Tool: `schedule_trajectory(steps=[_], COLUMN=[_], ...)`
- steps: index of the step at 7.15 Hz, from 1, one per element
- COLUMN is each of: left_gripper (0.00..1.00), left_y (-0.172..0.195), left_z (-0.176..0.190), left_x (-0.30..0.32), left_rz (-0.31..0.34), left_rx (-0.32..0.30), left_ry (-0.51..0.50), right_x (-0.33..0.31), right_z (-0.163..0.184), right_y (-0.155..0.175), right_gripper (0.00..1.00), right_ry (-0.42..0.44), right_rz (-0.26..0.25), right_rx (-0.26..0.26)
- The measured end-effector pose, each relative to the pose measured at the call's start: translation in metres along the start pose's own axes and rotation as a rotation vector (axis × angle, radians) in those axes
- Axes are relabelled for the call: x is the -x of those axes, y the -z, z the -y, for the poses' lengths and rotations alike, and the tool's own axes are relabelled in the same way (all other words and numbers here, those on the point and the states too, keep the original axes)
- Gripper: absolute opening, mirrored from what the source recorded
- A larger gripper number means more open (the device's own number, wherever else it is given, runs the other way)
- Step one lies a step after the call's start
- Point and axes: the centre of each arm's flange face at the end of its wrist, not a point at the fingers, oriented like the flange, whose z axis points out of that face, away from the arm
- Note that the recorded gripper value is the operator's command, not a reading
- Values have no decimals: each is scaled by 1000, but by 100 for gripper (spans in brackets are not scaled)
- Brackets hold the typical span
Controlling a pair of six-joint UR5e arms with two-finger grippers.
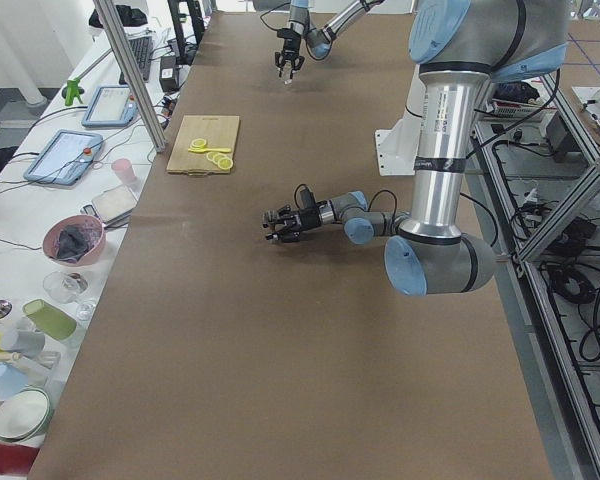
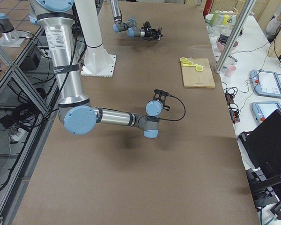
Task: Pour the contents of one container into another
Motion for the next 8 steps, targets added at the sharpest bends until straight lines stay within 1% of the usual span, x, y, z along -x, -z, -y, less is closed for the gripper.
schedule_trajectory(steps=[1,2,3,5,6,7,8], left_gripper=[30,8,0,0,0,0,0], left_y=[0,1,1,1,-1,-1,1], left_z=[1,2,3,3,7,16,28], left_x=[-2,-5,-7,-7,-8,-13,-20], left_rz=[-1,-2,-3,-3,0,4,0], left_rx=[2,5,7,10,15,33,62], left_ry=[5,10,13,14,20,27,17], right_x=[0,-1,-2,-3,-2,0,2], right_z=[7,13,19,38,54,70,87], right_y=[1,2,4,7,6,6,5], right_gripper=[9,0,0,0,0,0,0], right_ry=[-6,-6,-10,-30,-37,-41,-32], right_rz=[-3,-7,-15,-52,-65,-74,-83], right_rx=[-10,-19,-28,-51,-49,-43,-38])
